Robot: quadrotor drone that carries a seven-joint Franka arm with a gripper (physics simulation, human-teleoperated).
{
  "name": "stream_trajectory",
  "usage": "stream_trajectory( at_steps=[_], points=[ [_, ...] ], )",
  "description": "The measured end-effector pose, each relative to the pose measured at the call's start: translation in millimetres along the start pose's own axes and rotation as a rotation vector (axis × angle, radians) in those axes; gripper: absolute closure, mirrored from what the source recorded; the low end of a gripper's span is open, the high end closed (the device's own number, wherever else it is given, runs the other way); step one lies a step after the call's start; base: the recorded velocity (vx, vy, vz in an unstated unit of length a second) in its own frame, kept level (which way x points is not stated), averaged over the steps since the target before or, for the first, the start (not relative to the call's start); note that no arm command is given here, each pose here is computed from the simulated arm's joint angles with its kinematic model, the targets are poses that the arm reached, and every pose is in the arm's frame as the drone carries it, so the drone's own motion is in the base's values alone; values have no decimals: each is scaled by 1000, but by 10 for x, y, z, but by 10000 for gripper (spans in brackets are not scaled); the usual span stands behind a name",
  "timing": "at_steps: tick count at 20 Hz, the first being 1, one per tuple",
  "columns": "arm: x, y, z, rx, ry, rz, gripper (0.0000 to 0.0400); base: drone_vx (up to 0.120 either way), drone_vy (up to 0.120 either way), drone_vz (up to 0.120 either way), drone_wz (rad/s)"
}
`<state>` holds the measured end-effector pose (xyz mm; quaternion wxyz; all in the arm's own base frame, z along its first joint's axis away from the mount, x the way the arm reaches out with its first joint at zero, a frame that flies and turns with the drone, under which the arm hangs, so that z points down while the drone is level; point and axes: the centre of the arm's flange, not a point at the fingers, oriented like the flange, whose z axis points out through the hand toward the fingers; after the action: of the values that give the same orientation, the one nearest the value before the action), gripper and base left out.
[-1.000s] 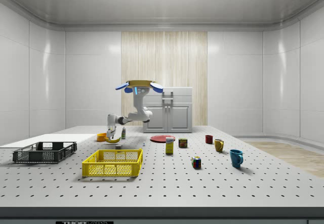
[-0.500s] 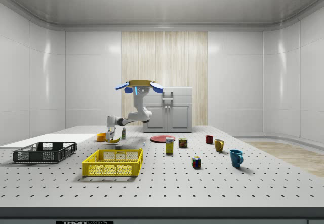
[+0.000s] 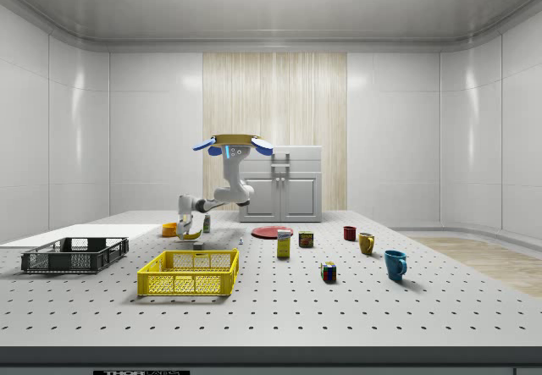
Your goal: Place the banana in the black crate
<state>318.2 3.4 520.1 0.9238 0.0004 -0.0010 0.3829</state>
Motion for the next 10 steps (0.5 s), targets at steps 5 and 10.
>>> stream_trajectory(
  at_steps=[5, 10],
  points=[
    [6, 0, 18, 0, 0, 0, 184, 0, 0, 0, 0],
    [9, 1, 20, -1, 2, -17, 210, 0, 0, 0, 0]
  ],
)
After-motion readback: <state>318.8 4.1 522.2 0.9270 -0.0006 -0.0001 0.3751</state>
